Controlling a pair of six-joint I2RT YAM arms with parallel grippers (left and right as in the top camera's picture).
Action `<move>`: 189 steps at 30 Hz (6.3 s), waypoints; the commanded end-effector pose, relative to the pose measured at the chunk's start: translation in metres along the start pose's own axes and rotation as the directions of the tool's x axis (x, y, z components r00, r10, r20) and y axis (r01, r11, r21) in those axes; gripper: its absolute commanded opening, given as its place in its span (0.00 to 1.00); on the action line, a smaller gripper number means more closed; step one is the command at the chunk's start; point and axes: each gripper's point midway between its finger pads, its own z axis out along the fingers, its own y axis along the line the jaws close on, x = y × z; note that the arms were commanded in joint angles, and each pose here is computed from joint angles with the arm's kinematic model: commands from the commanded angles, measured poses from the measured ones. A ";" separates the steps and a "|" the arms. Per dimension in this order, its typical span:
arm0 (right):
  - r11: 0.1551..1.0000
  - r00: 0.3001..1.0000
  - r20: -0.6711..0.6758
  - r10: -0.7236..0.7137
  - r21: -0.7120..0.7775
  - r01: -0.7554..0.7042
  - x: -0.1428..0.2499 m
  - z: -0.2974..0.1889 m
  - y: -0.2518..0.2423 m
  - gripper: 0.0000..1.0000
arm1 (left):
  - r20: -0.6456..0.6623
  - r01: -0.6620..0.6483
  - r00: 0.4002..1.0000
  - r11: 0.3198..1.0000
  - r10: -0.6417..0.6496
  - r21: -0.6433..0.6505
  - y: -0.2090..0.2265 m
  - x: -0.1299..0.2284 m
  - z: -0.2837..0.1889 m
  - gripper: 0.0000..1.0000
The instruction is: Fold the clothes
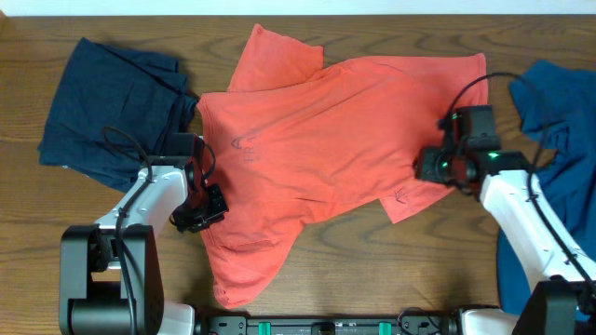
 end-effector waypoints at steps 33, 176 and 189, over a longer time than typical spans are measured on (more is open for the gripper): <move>0.950 0.922 -0.232 -0.310 -0.055 0.306 0.100 0.069 0.031 0.21 | 0.013 -0.002 1.000 1.000 0.003 -0.025 0.006 -0.005 0.019 0.33; 0.916 0.683 -0.687 -0.247 0.064 0.397 0.192 -0.020 0.019 0.38 | 0.007 0.304 0.953 0.953 -0.304 -0.010 0.087 -0.013 -0.012 0.17; 0.894 0.747 -0.600 -0.287 0.113 0.434 0.185 0.005 0.017 0.24 | 0.011 0.304 0.953 0.953 -0.304 -0.009 0.087 -0.014 -0.012 0.17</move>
